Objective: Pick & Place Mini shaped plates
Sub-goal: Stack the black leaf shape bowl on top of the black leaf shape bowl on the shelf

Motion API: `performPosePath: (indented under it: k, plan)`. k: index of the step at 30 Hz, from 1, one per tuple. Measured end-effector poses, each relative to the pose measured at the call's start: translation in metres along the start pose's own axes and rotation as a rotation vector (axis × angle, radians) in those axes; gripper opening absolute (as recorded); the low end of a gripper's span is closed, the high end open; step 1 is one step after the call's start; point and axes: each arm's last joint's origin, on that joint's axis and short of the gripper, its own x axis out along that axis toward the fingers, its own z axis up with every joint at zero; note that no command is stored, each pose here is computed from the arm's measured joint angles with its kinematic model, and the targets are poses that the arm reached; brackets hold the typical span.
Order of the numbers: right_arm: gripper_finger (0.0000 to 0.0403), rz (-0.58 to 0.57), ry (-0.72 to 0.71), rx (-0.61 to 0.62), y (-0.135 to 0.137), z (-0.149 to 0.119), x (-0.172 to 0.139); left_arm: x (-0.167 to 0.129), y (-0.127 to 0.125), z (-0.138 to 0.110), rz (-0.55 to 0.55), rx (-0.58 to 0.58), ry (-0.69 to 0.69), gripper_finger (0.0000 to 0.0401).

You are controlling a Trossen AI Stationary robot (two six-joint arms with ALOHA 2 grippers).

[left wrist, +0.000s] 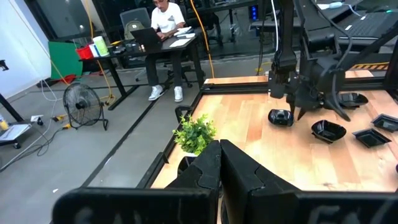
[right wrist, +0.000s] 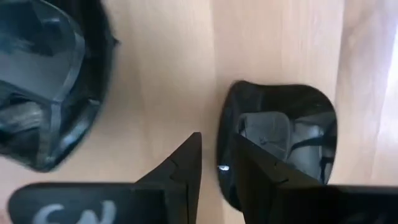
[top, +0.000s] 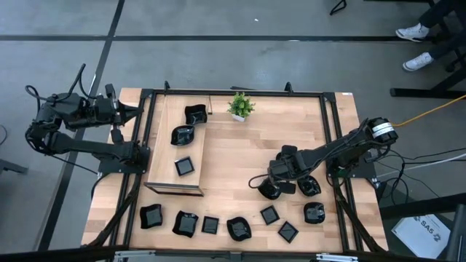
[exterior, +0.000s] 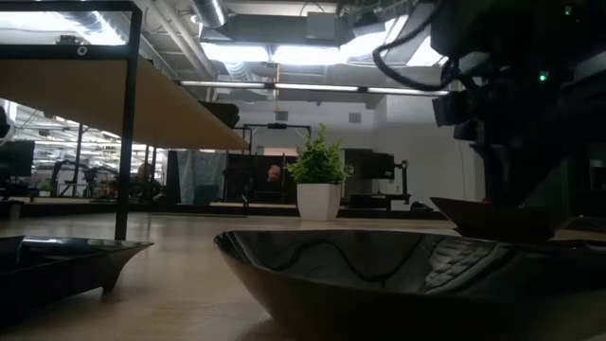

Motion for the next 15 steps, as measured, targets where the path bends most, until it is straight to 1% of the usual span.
performPosePath:
  k: [8, 12, 15]
  plan:
    - [0.0085, -0.005, 0.014, 0.007, -0.003, -0.008, 0.012, 0.0, 0.0, 0.0, 0.0, 0.0, 0.0, 0.0004]
    - [0.0084, -0.027, 0.009, 0.011, -0.003, -0.01, 0.014, 0.0, 0.0, 0.0, 0.0, 0.0, 0.0, 0.0004]
    - [0.0071, -0.028, 0.009, 0.016, -0.005, -0.009, 0.014, 0.0, 0.0, 0.0, 0.0, 0.0, 0.0, 0.0004]
